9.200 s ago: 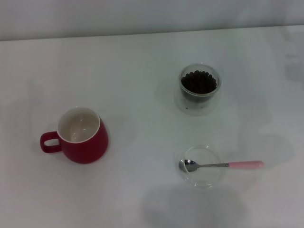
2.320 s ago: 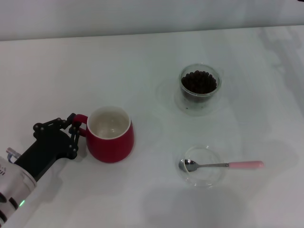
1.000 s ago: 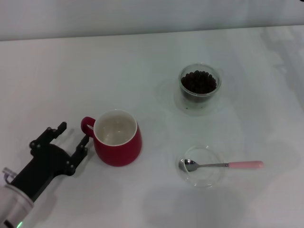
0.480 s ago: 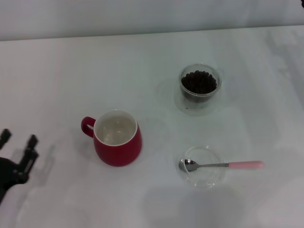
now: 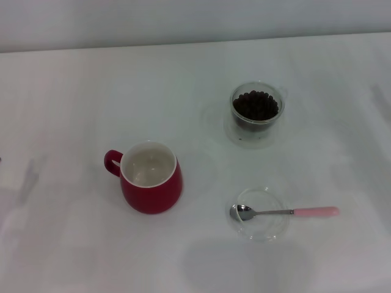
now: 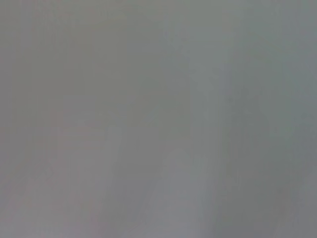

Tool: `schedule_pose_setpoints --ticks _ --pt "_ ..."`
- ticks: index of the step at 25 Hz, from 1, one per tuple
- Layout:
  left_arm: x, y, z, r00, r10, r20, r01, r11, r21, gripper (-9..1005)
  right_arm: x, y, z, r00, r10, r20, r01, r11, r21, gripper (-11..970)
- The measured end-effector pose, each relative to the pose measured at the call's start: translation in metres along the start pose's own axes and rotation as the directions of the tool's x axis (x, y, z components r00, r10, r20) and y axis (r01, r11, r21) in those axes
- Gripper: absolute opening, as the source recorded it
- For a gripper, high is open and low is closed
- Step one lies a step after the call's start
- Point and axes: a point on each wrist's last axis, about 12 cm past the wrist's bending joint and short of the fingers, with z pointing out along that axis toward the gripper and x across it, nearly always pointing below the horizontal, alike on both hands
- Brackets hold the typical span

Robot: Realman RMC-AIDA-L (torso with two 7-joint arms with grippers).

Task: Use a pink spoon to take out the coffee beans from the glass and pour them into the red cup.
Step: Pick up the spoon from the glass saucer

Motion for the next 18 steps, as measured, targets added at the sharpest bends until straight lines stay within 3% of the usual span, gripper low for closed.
schedule_pose_setpoints --ticks 5,8,12,18 --pt "-0.009 0.008 0.012 0.997 -0.010 0.074 0.016 0.997 -0.077 886 0.009 -0.008 -0.061 0.990 0.140 0.012 -0.140 0.990 -0.013 863" --pt "-0.013 0.018 0.012 0.995 -0.009 0.100 0.024 0.989 -0.146 889 0.023 -0.002 -0.091 0.957 0.291 -0.014 -0.291 0.957 -0.014 863" --pt "-0.016 0.032 0.008 0.991 -0.005 0.132 0.040 0.963 -0.265 891 0.037 0.014 -0.117 0.900 0.431 -0.068 -0.434 0.899 -0.053 863" --pt "-0.021 0.035 0.016 0.988 0.005 0.153 0.037 0.963 -0.268 891 0.057 0.035 -0.136 0.839 0.503 -0.208 -0.525 0.848 -0.066 863"
